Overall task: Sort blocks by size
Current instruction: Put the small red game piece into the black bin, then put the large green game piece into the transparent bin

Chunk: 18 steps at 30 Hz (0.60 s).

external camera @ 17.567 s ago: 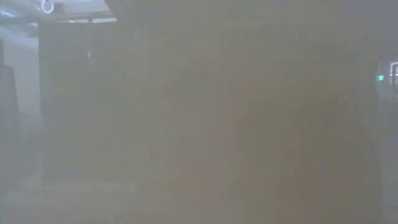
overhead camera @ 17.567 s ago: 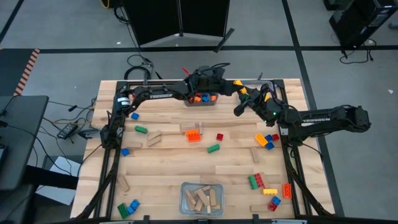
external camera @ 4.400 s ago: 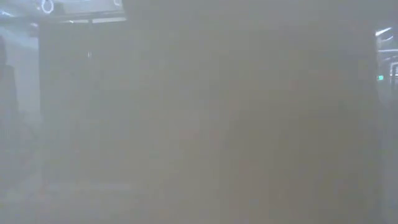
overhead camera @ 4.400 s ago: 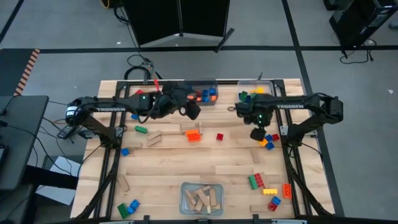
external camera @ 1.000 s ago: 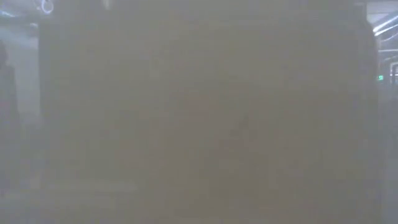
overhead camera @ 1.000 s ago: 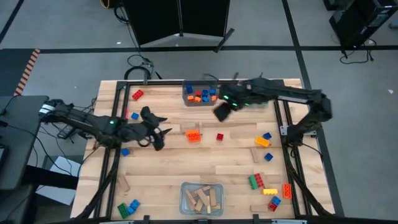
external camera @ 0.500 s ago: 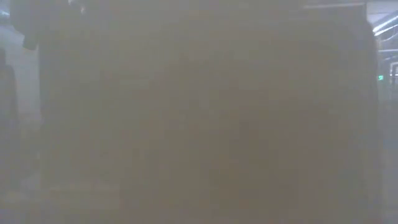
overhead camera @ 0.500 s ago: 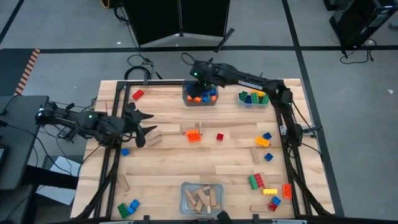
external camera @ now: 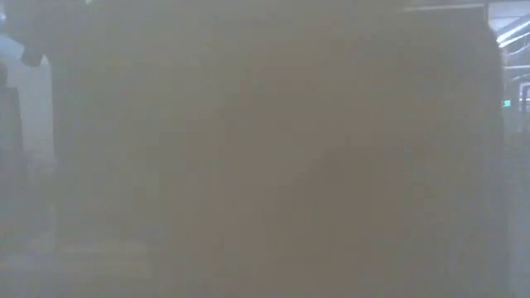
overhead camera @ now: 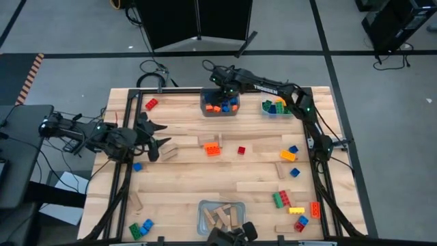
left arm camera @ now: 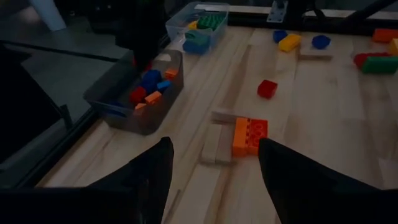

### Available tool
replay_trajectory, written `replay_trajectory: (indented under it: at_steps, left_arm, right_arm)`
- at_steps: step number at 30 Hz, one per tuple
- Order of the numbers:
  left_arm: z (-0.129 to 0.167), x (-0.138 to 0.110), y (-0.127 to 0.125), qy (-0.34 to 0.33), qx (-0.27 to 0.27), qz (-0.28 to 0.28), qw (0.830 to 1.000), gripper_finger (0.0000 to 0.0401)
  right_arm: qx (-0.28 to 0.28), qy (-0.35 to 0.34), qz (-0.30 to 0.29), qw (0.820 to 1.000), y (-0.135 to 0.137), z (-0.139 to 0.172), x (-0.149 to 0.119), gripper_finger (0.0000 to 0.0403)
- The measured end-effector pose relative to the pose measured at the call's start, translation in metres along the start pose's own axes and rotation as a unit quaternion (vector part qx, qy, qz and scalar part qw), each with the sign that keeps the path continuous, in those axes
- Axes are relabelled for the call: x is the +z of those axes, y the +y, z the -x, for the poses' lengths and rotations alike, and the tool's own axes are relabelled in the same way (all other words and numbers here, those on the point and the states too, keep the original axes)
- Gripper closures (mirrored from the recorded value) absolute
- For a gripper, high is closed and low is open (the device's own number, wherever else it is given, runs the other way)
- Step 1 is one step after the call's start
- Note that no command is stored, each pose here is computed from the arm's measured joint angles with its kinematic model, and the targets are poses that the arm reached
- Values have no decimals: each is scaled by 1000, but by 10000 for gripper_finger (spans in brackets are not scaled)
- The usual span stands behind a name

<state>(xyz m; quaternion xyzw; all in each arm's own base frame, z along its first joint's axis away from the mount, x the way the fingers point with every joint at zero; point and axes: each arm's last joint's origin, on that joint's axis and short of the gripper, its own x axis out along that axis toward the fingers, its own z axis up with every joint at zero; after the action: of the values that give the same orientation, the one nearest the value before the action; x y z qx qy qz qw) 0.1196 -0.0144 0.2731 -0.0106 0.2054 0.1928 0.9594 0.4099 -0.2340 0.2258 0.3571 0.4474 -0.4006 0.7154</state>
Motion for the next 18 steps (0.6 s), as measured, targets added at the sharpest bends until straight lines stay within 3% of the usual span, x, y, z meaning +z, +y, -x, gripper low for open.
replay_trajectory:
  at_steps: [14,18]
  left_arm:
    - [0,0,2,-7,29,0,1000,160]
    - [0,1,2,-7,29,0,1000,160]
  right_arm:
    - [25,23,0,999,0,2,-1,197]
    - [18,37,14,999,-4,19,-3,199]
